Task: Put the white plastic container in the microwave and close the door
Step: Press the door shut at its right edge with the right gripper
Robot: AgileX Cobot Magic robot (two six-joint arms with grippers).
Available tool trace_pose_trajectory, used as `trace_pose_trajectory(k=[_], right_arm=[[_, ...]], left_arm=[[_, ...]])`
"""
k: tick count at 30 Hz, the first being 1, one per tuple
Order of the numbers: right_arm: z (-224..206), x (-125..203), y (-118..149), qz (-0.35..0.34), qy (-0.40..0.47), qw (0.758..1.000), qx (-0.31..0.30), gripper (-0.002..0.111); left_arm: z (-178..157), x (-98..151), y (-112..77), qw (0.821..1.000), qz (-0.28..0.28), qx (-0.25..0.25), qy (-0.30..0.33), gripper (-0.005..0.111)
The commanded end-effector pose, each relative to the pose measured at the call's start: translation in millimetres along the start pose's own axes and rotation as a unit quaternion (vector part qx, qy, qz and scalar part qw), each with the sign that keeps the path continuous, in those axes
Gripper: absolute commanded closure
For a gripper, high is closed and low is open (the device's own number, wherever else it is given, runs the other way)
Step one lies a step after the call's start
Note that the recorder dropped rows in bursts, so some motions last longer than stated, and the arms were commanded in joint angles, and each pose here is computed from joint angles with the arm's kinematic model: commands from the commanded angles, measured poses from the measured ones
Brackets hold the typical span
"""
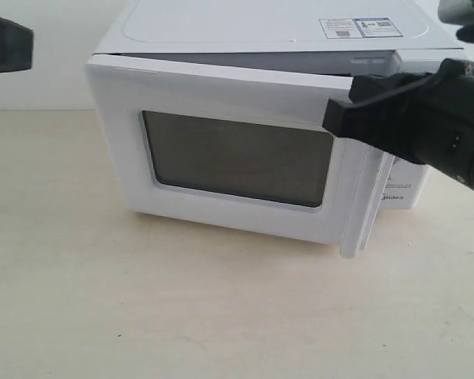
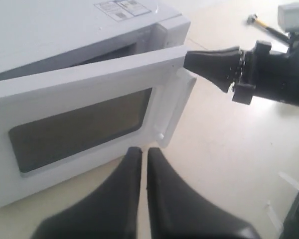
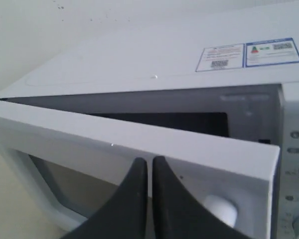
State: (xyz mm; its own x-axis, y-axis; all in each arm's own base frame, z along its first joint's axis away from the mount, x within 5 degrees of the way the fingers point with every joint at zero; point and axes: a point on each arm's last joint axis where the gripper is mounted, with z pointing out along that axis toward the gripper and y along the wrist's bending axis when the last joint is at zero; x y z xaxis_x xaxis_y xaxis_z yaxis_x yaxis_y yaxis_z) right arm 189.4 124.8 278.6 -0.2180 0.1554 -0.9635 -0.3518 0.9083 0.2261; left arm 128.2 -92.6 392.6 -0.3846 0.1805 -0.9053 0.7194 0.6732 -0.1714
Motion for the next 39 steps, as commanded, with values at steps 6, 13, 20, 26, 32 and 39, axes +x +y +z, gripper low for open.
trace_pose_trajectory(k=[6, 13, 20, 26, 32, 39], right_arm=[[-5, 10, -8, 0.016, -0.013, 1.000, 0.016, 0.108], [5, 19, -10, 0.009, -0.006, 0.999, 0.031, 0.108], [14, 25, -11, 0.002, -0.015, 0.999, 0.040, 0.108], [13, 19, -13, 0.000, -0.046, 0.998, 0.050, 0.108], [19, 22, -12, -0.001, -0.041, 0.998, 0.056, 0.108], [30, 17, -8, 0.000, -0.048, 0.997, 0.056, 0.108]], left_arm=[[-28, 44, -13.6, 0.999, -0.020, -0.020, -0.045, 0.102], [-29, 58, -14.6, 0.998, -0.041, -0.020, -0.040, 0.102], [-28, 59, -13.9, 0.998, -0.043, -0.021, -0.043, 0.102], [-28, 58, -13.6, 0.998, -0.044, -0.023, -0.047, 0.102], [-28, 57, -13.2, 0.997, -0.044, -0.025, -0.051, 0.102], [-28, 58, -13.3, 0.998, -0.044, -0.024, -0.049, 0.102]])
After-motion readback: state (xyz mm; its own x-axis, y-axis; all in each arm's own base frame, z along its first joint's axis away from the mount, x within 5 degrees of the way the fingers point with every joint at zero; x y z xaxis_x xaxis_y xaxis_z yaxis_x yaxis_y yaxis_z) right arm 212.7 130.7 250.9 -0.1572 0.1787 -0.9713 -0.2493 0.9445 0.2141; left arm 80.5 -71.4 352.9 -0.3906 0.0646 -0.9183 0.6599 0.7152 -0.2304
